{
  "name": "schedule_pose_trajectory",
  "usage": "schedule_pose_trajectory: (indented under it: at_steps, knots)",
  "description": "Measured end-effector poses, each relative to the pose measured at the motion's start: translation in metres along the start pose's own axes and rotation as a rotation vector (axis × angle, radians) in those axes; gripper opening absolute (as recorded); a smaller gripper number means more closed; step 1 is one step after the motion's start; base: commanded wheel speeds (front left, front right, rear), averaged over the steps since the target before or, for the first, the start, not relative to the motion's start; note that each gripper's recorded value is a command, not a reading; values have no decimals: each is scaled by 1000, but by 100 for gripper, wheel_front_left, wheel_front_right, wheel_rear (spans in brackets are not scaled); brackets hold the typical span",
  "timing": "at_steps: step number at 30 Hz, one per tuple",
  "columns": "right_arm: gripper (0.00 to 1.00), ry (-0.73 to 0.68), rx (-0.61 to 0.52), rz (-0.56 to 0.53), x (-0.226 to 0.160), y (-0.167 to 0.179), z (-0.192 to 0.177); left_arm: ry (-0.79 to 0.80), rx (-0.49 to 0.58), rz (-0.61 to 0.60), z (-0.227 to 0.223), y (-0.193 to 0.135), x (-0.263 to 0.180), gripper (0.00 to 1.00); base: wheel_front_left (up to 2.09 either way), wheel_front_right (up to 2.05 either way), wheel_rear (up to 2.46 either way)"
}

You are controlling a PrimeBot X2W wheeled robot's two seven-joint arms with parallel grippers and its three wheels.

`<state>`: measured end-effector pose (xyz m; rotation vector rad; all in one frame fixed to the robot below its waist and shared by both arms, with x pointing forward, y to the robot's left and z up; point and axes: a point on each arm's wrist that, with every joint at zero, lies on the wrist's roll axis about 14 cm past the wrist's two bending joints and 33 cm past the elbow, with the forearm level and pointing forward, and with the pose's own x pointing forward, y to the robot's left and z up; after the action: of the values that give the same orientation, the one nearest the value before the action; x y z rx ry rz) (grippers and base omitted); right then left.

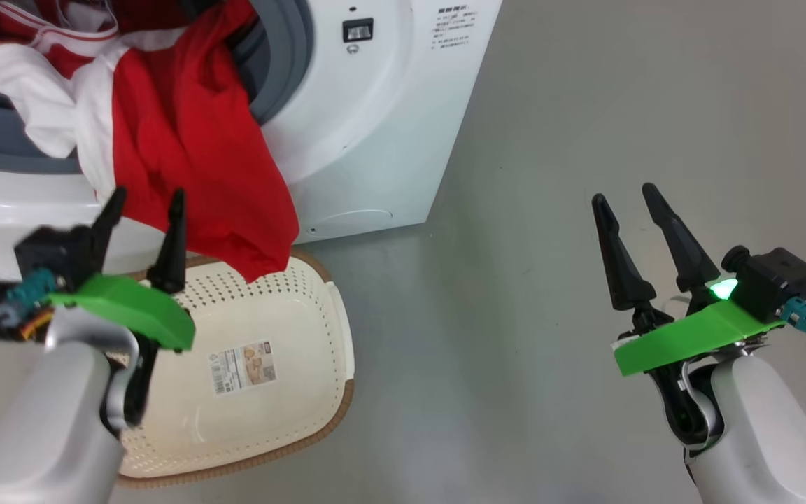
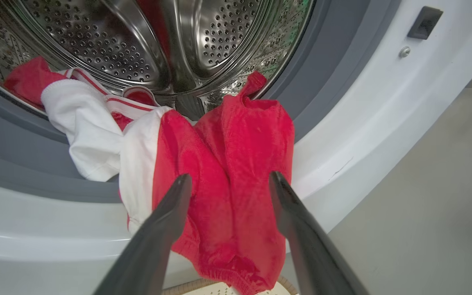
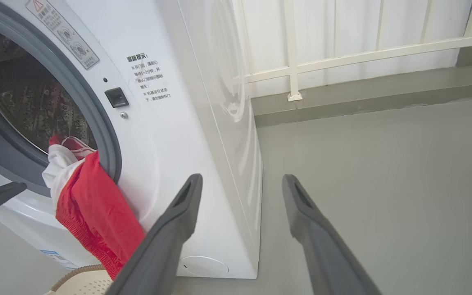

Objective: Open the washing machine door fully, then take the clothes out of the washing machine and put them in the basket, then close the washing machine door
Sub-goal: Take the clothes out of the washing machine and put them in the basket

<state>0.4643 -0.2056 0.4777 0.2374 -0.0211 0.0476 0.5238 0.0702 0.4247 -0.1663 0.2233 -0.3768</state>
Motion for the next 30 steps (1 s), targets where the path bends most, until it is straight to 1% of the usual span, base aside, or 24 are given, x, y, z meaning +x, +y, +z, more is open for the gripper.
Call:
schedule_pose_trajectory:
  at_steps: [8,19,30]
  knots:
    - [100,13,-1,-14,2,-5,-7,39,24,-8,0,10,32,100,0,0,0]
    - [100,22,1,-32,6,-10,-13,113,43,16,-4,26,71,100,0,0,0]
    - [100,29,-5,-54,7,-17,-16,207,36,52,-9,38,104,100,0,0,0]
